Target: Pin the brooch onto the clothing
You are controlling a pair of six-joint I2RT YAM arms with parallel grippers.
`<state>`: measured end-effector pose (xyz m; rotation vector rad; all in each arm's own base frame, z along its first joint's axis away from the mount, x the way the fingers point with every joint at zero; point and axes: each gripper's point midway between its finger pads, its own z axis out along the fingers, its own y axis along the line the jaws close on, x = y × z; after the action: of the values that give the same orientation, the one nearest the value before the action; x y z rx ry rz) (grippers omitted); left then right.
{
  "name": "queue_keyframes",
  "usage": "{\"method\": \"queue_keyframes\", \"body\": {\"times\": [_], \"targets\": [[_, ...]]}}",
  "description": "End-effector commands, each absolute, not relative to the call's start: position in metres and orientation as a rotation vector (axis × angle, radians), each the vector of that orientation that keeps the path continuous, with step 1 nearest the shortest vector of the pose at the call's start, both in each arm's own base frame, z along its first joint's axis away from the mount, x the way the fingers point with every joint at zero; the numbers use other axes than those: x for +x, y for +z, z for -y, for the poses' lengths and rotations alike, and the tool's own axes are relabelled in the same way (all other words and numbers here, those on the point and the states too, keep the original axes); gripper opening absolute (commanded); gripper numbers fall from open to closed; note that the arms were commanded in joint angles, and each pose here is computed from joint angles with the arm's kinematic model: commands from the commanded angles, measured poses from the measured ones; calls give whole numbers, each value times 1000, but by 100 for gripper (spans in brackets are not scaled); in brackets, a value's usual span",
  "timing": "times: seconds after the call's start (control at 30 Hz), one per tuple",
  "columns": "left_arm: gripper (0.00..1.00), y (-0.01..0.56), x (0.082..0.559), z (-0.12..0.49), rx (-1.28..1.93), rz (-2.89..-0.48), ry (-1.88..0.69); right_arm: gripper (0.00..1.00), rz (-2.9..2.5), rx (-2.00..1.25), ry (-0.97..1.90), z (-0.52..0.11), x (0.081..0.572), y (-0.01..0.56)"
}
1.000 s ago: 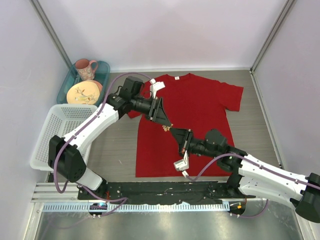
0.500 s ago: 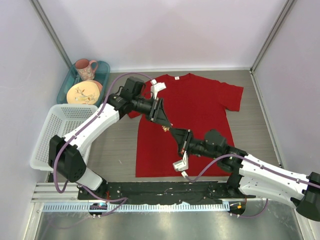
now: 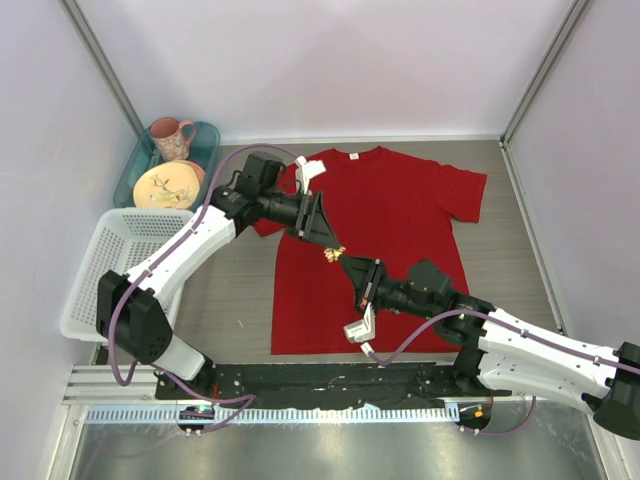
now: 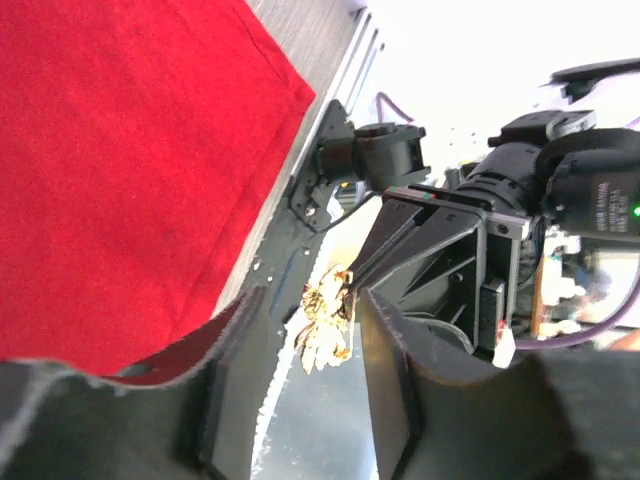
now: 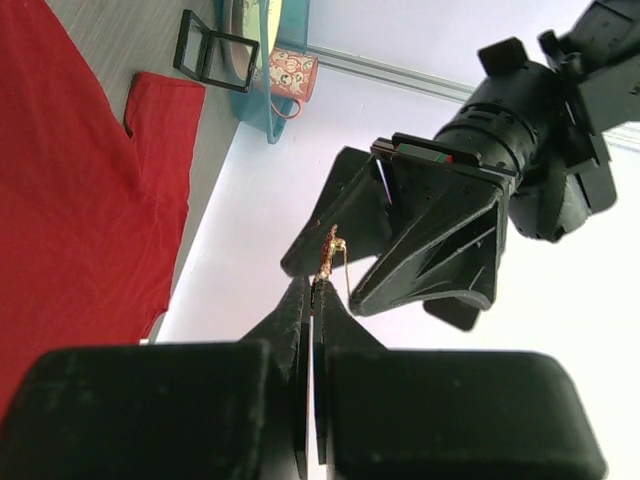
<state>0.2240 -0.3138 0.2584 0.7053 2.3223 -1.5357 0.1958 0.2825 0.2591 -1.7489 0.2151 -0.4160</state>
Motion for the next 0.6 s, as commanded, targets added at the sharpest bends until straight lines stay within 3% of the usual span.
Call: {"method": "queue_keyframes", "body": {"times": [0.0,0.1,0.17,0.37,0.57], "targets": [[60,299,243,303,603,-2150,-1740,1,-204,-1661,-483,-279,199,296],[70,318,238,295,670,-1981,-1734,1,-198,-1658,-507,-277,200,298],[70,324,230,290,717,-1914,-1696,1,-185,-1654,-525,-276,200,299],[55,306,244,287,717,-1955,-1547,1,-120,-1619,-540,-282,196,310],[49,300,248,292,758,-2002,-1548,1,-74,-1598,-525,-285,189,315]]}}
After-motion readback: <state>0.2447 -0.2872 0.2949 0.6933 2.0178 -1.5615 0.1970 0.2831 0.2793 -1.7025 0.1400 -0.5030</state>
